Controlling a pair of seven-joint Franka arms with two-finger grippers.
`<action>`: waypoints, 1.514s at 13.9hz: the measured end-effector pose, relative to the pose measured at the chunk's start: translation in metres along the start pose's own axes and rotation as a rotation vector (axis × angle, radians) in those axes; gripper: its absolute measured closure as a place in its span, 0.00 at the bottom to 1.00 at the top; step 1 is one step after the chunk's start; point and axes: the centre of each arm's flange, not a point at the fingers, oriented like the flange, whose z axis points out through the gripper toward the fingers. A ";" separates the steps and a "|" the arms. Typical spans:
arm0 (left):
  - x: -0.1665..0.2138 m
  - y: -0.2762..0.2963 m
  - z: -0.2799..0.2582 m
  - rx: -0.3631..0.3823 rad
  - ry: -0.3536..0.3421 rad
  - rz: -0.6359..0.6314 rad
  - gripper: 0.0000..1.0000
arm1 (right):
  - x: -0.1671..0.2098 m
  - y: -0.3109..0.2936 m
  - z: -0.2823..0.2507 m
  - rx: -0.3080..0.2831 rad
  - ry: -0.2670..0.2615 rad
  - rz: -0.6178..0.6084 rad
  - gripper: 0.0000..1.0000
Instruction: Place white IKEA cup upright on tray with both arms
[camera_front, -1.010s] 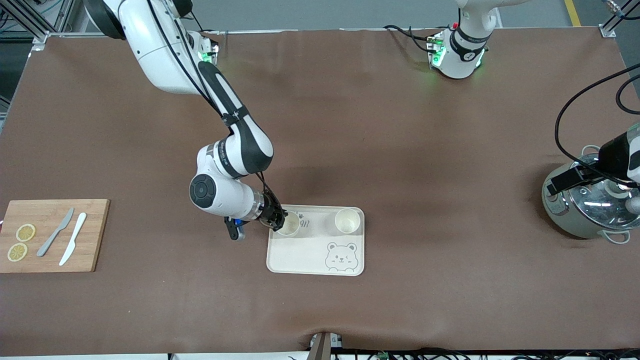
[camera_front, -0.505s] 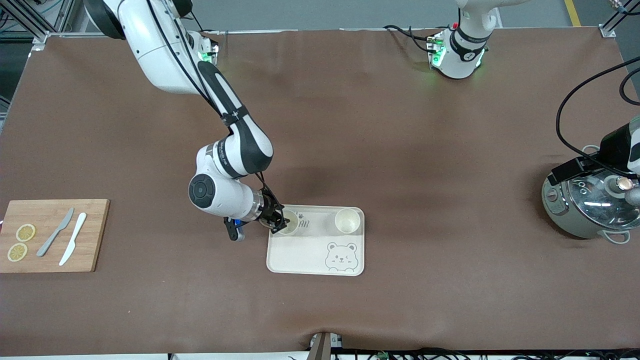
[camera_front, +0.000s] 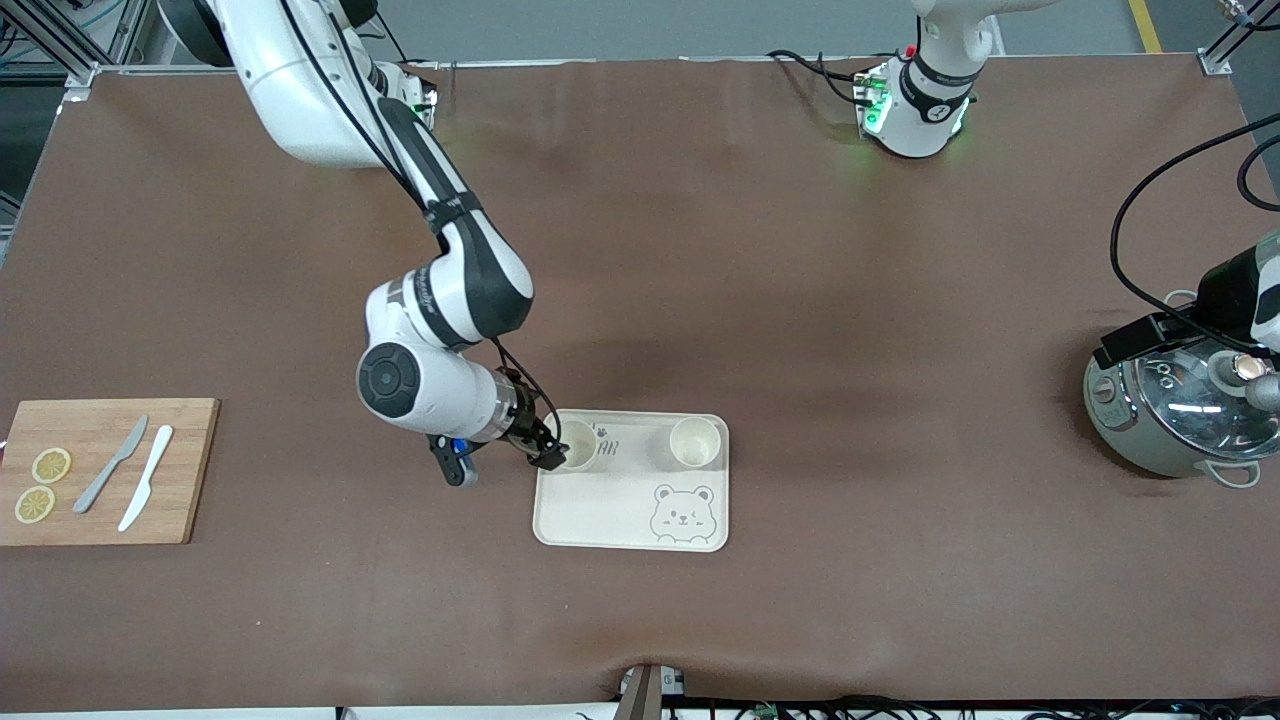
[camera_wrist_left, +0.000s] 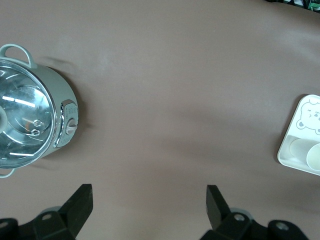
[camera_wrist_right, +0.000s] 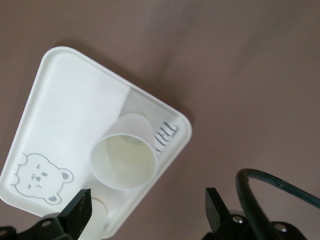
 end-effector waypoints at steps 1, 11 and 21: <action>0.000 0.000 0.000 0.000 0.000 0.000 0.00 | 0.002 0.005 -0.016 -0.047 0.008 -0.006 0.00; 0.000 0.000 -0.001 0.000 0.002 0.001 0.00 | 0.039 0.095 -0.183 -0.123 0.107 -0.324 0.00; -0.002 0.000 -0.004 0.000 0.007 0.085 0.00 | 0.141 0.249 -0.293 -0.098 0.144 -0.850 0.00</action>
